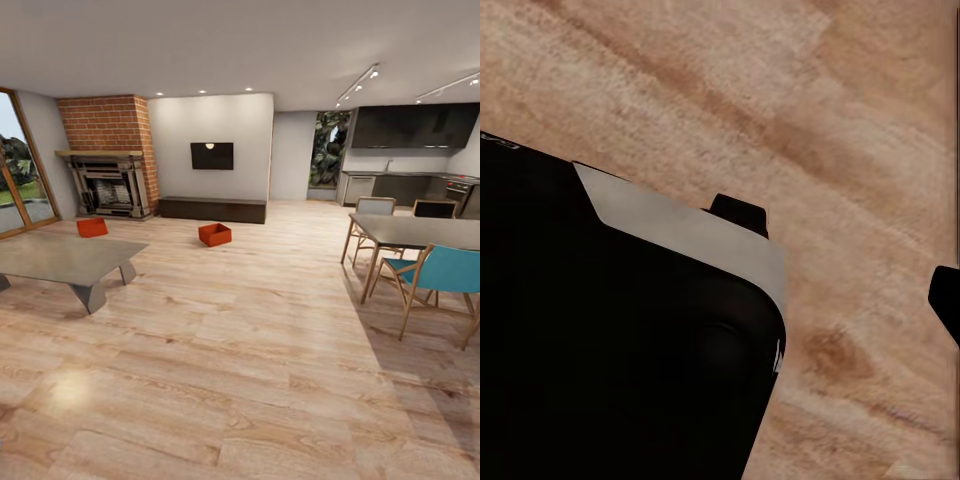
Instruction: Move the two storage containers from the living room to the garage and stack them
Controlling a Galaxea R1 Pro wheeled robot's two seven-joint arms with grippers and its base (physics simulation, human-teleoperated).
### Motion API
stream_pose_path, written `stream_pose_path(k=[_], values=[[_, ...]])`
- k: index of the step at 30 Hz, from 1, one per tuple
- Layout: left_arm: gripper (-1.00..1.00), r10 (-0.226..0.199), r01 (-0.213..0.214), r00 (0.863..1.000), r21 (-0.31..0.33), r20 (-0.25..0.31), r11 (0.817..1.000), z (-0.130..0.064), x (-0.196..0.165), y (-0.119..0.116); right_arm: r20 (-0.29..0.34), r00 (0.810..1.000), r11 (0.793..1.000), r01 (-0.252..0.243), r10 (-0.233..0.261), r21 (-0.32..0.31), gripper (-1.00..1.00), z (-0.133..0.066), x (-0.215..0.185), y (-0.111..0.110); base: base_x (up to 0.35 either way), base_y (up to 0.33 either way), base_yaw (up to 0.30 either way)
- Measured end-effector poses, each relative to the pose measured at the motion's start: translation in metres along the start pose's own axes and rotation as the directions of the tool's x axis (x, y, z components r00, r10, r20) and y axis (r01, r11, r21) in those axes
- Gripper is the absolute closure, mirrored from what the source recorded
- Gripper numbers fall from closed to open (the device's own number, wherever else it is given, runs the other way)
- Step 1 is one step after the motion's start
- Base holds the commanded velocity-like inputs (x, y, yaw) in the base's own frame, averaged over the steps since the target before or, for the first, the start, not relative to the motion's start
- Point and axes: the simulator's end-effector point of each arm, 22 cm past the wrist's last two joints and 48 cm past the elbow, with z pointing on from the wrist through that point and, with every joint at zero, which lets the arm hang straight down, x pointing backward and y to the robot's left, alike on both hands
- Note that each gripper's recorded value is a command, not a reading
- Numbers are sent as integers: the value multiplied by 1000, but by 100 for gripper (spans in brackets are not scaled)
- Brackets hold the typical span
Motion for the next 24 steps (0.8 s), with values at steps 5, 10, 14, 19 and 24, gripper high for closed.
stream_pose_path(k=[5, 10, 14, 19, 24], values=[[-100, 0, 0, 1000, 0, 0, 1000, 0, 0, 0, 0, 1000, 1000, 0, 0, 0, -100, 0, 0, 0, 323, 0, 0], [-100, 0, 0, 1000, 0, 0, 1000, 0, 0, 0, 0, 1000, 1000, 0, 0, 0, -100, 0, 0, 0, 323, 0, 0], [-100, 0, 0, 1000, 0, 0, 1000, 0, 0, 0, 0, 1000, 1000, 0, 0, 0, -100, 0, 0, 0, 323, 0, 0], [-100, -1, 1, 1000, 0, 0, 1000, 0, 0, 0, 0, 1000, 1000, 0, 0, 0, -100, 0, 0, 0, 323, 0, 0], [-100, 0, 0, 1000, 0, 0, 1000, 0, 0, 0, 0, 1000, 1000, 0, 0, 0, -100, 0, 0, 0, 323, 0, 0]])
